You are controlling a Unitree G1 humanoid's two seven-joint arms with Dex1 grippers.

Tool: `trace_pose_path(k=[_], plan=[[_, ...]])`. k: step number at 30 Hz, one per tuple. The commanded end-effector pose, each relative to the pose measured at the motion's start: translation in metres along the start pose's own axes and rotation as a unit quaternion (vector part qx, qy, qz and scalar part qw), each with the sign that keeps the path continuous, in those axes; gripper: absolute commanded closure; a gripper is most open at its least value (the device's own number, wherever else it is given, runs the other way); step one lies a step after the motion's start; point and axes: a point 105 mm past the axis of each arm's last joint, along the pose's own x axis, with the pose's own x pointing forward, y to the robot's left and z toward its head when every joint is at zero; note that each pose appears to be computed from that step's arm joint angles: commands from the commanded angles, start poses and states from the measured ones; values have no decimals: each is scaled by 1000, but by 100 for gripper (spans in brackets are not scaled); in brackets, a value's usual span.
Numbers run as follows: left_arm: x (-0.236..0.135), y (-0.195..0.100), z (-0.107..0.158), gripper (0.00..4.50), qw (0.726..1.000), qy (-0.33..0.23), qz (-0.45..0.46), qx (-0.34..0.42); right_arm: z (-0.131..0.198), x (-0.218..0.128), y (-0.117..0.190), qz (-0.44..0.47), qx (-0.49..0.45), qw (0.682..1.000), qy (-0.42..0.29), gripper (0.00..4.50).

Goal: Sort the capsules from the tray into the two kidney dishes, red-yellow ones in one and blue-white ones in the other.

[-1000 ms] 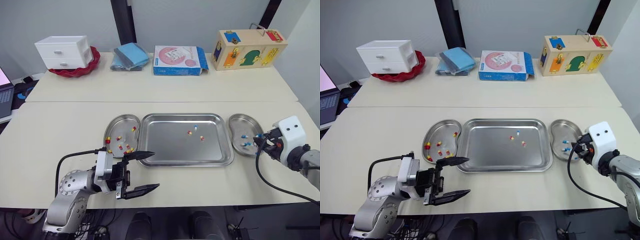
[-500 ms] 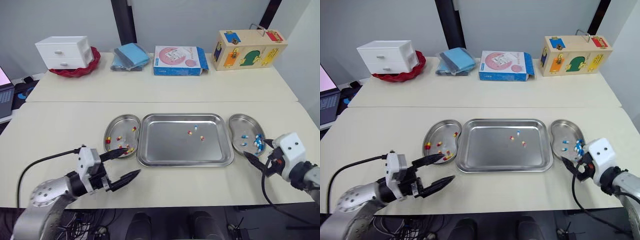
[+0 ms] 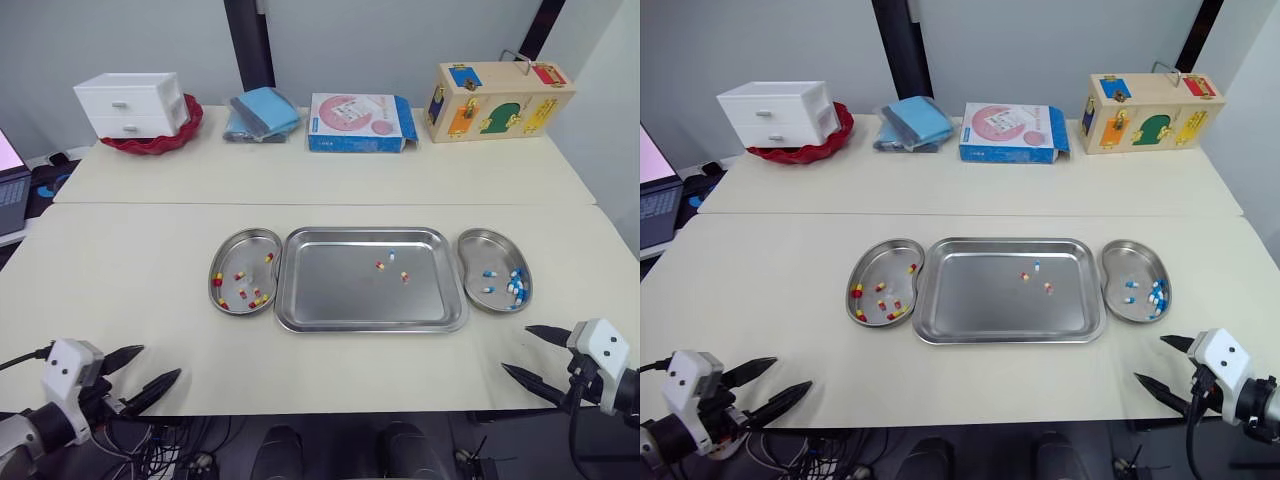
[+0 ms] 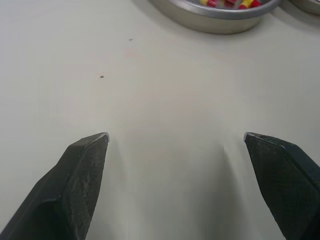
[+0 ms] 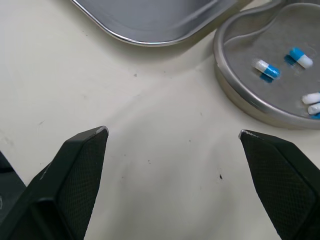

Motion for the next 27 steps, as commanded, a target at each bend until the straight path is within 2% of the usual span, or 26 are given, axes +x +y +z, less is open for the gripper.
trace_pose_path(k=[1,4,8,12,16,25,27], plan=[[-5,0,5,0,1000,-5,9,15,5,-1,0,7,-22,1000,-3,7],[-5,-5,4,0,1000,-1,6,15,7,2,3,15,-33,999,-9,7],[-2,-17,6,0,1000,5,-12,13,28,11,11,28,-41,997,-64,7],[3,-25,15,0,1000,-2,-21,15,50,21,14,19,-40,992,-116,7],[11,-39,28,0,998,-17,-49,22,62,34,21,16,-39,989,-140,7],[46,-89,82,0,987,-98,-125,36,68,40,34,16,-32,988,-150,7],[69,-110,101,0,979,-125,-156,45,64,40,38,16,-29,989,-145,7]])
